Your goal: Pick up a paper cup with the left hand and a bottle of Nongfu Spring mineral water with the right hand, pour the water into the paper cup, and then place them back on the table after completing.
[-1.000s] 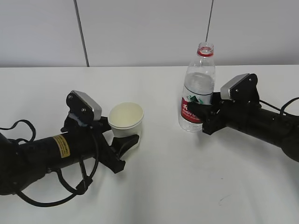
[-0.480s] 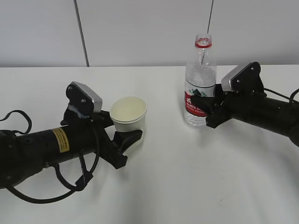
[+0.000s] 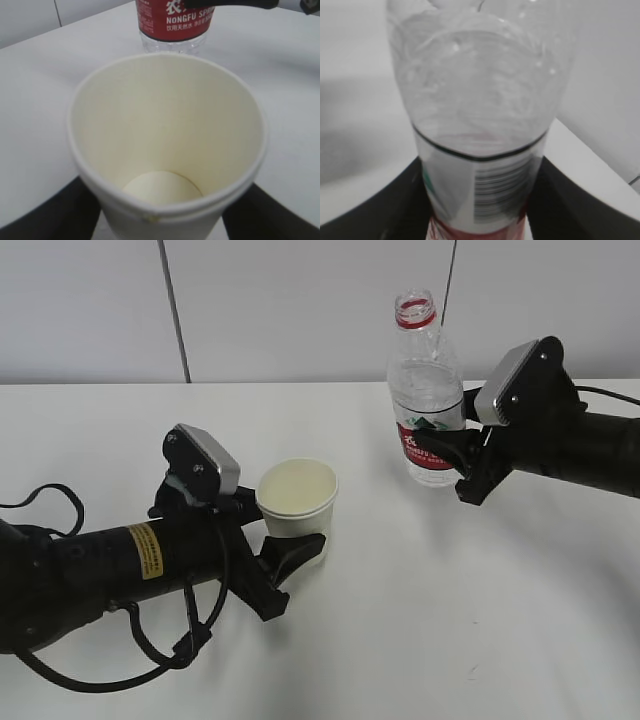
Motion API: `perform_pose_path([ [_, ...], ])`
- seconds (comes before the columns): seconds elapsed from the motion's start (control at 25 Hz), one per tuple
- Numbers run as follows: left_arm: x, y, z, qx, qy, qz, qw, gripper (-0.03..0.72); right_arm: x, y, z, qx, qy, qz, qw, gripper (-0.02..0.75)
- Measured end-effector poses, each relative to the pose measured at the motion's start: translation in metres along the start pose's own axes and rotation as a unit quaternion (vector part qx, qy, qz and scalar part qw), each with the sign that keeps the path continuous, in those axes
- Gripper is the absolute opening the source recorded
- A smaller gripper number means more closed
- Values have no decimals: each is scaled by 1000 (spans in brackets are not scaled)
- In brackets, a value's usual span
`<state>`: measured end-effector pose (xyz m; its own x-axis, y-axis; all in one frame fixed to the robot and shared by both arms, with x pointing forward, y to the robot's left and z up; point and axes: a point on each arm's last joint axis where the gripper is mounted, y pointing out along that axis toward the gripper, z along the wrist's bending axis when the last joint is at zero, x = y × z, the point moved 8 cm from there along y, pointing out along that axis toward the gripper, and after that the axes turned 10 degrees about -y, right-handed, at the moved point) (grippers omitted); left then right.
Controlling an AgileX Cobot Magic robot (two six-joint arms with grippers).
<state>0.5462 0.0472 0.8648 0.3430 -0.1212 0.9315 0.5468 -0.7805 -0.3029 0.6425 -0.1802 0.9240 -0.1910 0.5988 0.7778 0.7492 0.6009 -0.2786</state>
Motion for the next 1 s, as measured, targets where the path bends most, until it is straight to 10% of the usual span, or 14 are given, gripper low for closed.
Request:
perform_pose_path([
  [1.0,-2,0,-13,-39,25,4,999,419,19,8,-12,-19,-141,-59,988,385],
])
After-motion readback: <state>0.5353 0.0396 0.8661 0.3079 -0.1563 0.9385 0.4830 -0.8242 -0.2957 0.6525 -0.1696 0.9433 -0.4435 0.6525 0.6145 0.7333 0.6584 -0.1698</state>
